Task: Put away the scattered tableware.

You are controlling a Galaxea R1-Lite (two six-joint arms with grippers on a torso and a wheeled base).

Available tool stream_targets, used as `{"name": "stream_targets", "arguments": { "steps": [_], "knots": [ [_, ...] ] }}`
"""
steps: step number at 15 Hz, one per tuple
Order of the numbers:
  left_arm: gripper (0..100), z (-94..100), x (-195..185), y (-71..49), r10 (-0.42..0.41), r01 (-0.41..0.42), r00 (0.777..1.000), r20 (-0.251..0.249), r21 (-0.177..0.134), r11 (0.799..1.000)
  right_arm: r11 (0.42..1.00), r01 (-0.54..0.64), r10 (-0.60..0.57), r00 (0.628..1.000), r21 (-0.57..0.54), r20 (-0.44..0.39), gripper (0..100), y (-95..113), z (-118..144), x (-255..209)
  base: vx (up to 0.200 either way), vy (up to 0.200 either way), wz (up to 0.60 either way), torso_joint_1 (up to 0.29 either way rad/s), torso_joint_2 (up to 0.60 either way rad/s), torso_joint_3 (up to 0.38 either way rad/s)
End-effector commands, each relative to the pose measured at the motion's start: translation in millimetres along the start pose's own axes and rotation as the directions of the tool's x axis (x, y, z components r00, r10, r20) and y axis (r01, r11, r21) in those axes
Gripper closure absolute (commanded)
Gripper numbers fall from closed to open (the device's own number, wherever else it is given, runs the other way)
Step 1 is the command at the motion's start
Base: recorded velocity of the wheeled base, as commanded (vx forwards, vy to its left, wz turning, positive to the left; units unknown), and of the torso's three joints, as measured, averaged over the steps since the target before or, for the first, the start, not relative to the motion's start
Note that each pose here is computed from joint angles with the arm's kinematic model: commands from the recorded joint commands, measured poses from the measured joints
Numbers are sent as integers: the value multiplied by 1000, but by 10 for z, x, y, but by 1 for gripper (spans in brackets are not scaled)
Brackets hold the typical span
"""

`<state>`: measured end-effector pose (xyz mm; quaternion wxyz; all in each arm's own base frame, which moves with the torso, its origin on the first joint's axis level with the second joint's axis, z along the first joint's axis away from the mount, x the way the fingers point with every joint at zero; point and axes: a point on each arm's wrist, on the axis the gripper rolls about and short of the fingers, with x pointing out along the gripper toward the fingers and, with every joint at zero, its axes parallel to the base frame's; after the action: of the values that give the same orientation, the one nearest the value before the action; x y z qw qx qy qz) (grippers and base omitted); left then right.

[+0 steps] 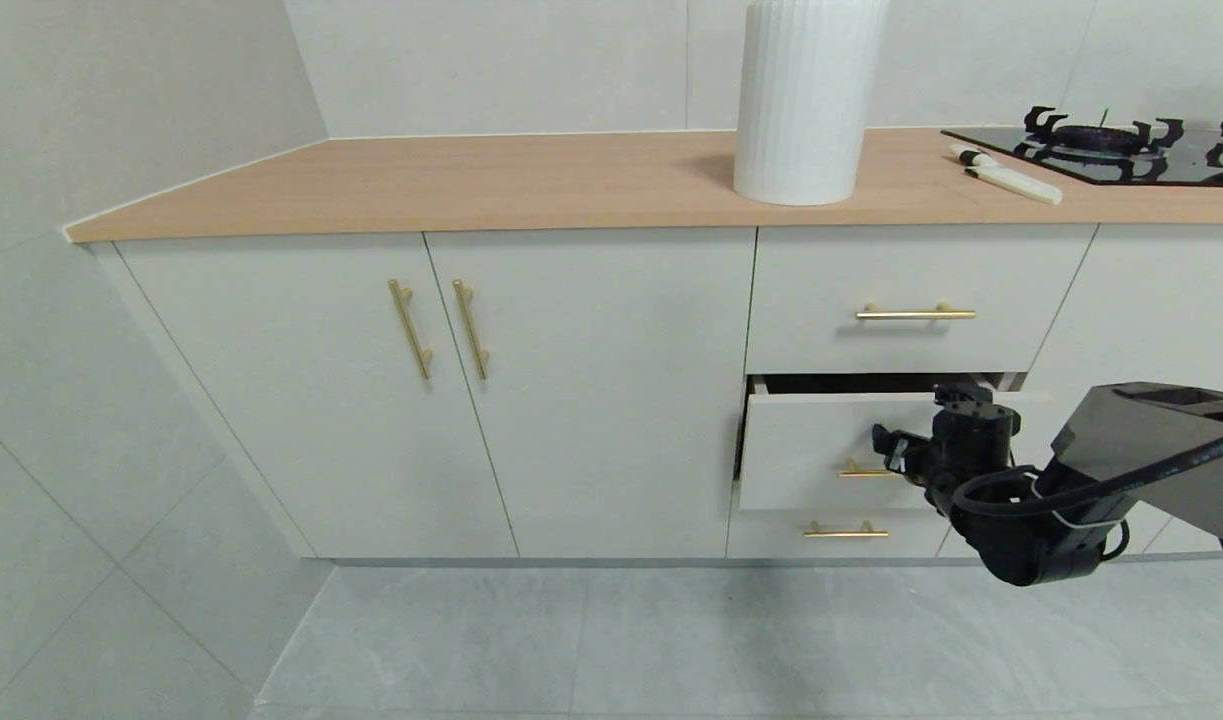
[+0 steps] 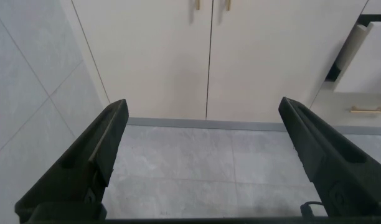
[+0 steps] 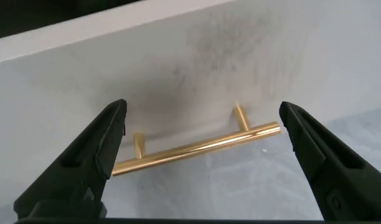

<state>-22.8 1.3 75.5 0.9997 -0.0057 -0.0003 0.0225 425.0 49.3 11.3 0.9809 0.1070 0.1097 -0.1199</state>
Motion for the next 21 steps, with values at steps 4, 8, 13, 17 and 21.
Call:
{"name": "stream_targets", "arguments": {
  "steps": [4, 8, 13, 17, 21],
  "knots": [
    [0, 1, 0, 0, 1, -1, 1000, 1, -1, 1000, 999, 32, -33, 999, 31, 26, 0, -65, -27, 174, 0, 0, 0, 0, 0, 0],
    [0, 1, 0, 0, -1, 1, 1000, 1, -1, 1000, 995, 79, -84, 994, 63, 72, 0, -88, 4, 312, 0, 0, 0, 0, 0, 0],
    [0, 1, 0, 0, 1, -1, 1000, 1, -1, 1000, 984, 150, -161, 979, 92, 125, 0, -176, 36, 487, 0, 0, 0, 0, 0, 0],
    [0, 0, 0, 0, 1, -1, 1000, 0, -1, 1000, 976, 185, -202, 966, 110, 160, 0, -187, 66, 587, 0, 0, 0, 0, 0, 0],
    [0, 0, 0, 0, -1, 1, 1000, 0, -1, 1000, 970, 207, -228, 956, 126, 183, 0, -207, 88, 653, 0, 0, 0, 0, 0, 0]
  ]
}}
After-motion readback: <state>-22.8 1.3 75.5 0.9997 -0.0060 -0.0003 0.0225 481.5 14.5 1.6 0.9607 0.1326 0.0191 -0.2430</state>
